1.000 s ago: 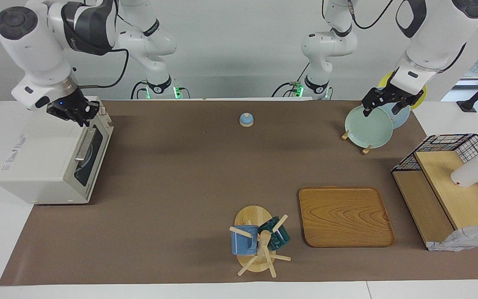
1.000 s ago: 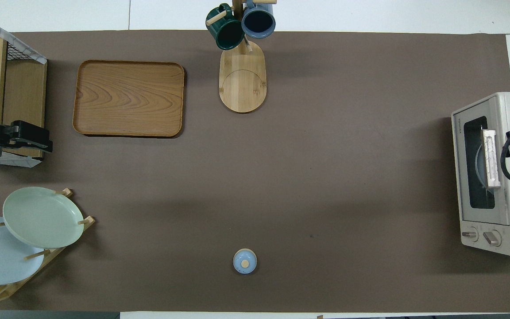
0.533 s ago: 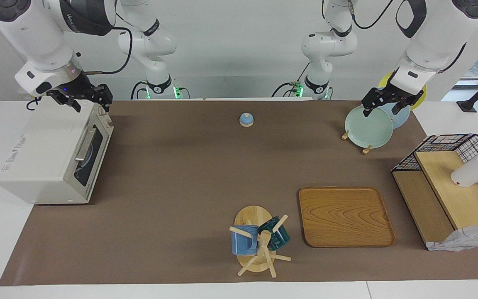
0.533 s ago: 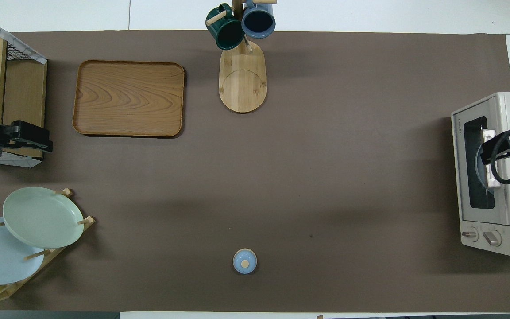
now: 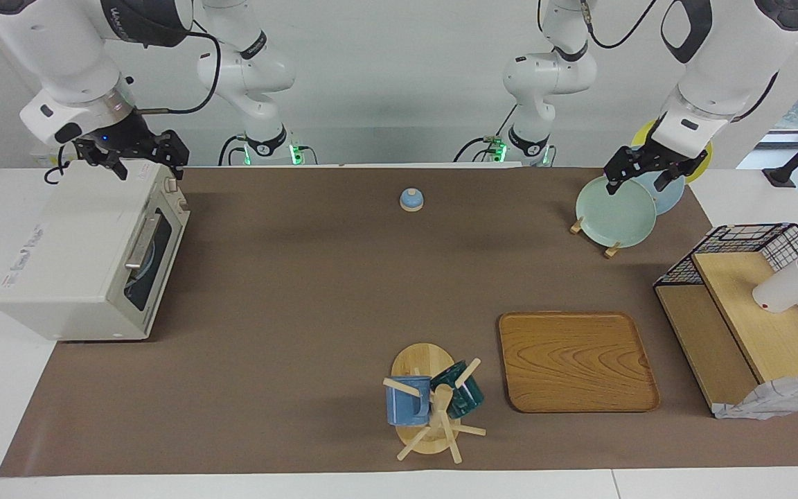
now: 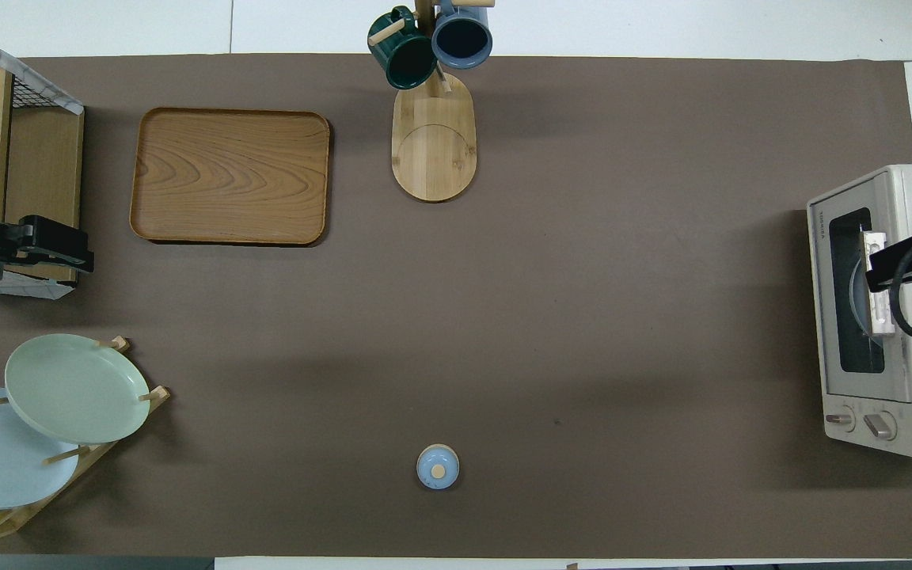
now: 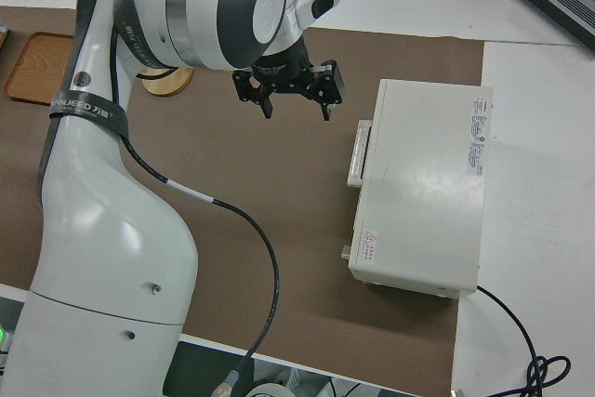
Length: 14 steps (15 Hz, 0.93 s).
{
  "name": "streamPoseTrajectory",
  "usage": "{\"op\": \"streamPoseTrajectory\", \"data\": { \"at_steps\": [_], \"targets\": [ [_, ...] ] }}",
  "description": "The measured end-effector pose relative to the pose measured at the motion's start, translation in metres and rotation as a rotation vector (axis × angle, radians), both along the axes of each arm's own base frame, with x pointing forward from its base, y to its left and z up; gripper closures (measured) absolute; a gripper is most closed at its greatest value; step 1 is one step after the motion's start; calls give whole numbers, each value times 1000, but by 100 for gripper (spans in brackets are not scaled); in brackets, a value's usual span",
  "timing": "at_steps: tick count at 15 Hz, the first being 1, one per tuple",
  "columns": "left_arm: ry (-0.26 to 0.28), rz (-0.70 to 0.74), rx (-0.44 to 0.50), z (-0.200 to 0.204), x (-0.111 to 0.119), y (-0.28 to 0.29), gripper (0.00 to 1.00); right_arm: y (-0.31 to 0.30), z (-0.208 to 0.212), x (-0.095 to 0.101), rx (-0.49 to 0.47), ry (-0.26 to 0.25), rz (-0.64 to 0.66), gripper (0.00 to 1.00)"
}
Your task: Put eggplant into oven
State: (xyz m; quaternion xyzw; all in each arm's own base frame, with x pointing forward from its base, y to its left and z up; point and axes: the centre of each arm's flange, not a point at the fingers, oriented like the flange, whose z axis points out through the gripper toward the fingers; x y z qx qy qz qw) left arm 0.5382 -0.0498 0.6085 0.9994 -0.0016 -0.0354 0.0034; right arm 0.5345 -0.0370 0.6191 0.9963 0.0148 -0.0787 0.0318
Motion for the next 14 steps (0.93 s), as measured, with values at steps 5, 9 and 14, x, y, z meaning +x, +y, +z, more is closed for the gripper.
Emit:
{"op": "streamPoseTrajectory", "data": {
  "at_steps": [5,9,14],
  "targets": [
    [0,0,0,0,0,0,0,-1,1,2,-1,-20,-2,0],
    [0,0,0,0,0,0,0,-9,1,2,-2,-20,-18,0],
    [0,0,0,0,0,0,0,-10,2,2,-1,-23,-19,0]
  ]
}}
